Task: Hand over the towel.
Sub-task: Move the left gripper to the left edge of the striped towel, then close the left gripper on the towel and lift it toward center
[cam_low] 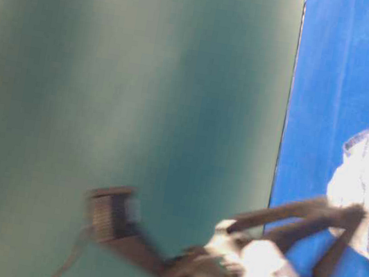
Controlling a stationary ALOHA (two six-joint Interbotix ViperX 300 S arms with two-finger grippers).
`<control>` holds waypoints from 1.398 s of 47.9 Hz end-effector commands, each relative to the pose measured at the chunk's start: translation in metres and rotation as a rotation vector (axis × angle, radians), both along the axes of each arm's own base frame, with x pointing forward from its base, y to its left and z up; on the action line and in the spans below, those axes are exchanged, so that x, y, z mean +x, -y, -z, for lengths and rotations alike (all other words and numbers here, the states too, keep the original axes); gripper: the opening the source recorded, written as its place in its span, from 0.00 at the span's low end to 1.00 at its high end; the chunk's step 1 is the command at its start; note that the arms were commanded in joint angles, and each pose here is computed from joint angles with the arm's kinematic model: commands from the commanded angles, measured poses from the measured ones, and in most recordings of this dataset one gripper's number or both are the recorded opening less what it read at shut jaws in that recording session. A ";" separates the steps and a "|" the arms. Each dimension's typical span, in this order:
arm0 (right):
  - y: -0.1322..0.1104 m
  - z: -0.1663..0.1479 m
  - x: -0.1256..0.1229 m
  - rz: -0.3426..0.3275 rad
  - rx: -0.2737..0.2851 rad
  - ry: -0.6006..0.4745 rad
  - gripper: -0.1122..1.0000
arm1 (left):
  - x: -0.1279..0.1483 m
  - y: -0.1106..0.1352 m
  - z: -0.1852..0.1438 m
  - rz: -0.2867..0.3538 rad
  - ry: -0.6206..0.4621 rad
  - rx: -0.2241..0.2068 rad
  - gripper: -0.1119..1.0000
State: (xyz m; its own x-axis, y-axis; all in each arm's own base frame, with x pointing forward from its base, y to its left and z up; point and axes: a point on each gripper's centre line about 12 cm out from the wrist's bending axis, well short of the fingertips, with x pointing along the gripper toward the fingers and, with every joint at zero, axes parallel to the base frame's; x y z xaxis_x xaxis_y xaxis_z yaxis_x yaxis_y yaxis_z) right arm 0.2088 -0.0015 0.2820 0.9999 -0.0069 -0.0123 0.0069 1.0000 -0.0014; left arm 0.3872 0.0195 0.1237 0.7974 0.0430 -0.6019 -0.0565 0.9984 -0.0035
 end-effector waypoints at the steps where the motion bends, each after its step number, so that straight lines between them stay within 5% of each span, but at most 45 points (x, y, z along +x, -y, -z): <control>1: 0.000 -0.008 0.004 0.002 0.003 0.015 0.10 | 0.010 -0.001 0.008 -0.002 -0.008 0.000 0.94; 22: 0.001 -0.007 0.005 0.003 0.001 0.011 0.10 | 0.015 -0.002 0.025 0.000 -0.061 0.000 0.90; 32: 0.002 -0.008 0.006 0.010 0.001 0.012 0.10 | 0.015 -0.002 0.015 -0.001 -0.058 -0.001 0.44; 37: 0.002 -0.009 0.005 0.011 0.003 0.014 0.10 | 0.015 -0.002 -0.012 0.001 0.007 0.005 0.28; 57: 0.003 -0.010 0.006 0.014 0.000 0.017 0.10 | -0.017 0.002 -0.161 0.019 0.386 0.053 0.28; 67: 0.003 -0.009 0.006 0.014 0.003 0.012 0.10 | -0.042 0.009 -0.199 0.034 0.495 0.055 0.28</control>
